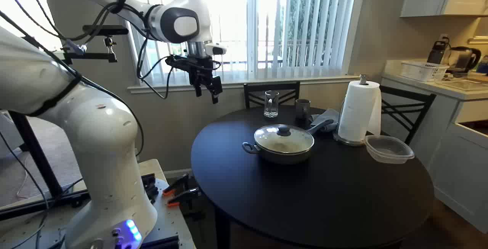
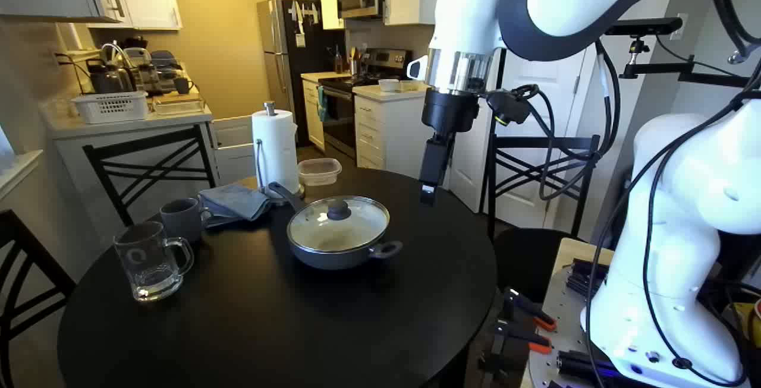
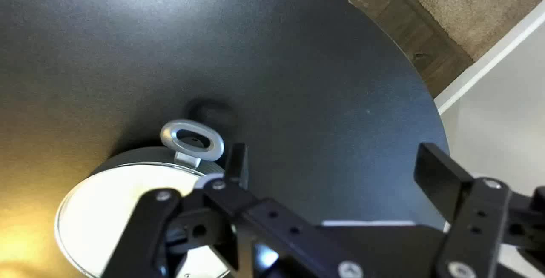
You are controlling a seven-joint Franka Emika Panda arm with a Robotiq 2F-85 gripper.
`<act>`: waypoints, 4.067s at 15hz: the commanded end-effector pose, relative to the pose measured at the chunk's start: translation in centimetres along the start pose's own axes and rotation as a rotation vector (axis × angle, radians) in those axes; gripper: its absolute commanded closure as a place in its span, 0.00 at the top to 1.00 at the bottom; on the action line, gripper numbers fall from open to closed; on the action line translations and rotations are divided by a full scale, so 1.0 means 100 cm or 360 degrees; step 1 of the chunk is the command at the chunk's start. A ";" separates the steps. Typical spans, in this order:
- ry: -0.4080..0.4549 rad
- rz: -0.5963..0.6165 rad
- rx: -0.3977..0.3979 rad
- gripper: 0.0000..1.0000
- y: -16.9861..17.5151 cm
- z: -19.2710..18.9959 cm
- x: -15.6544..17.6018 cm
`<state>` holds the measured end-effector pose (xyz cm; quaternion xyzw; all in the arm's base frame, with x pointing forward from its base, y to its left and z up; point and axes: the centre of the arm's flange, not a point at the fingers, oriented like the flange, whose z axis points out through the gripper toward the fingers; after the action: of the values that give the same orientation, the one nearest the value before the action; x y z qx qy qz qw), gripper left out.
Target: Take the lid off of the pot
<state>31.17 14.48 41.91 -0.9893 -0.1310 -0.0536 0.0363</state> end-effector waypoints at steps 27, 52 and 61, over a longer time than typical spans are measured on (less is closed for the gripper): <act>-0.0376 -0.0109 -0.0155 1.00 0.131 0.079 0.219; -0.0342 -0.0133 -0.0057 1.00 0.175 0.186 0.254; -0.0312 -0.0223 -0.0172 1.00 0.176 0.195 0.285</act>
<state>63.69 6.62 24.34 -0.9813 -0.1880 0.0364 -0.0202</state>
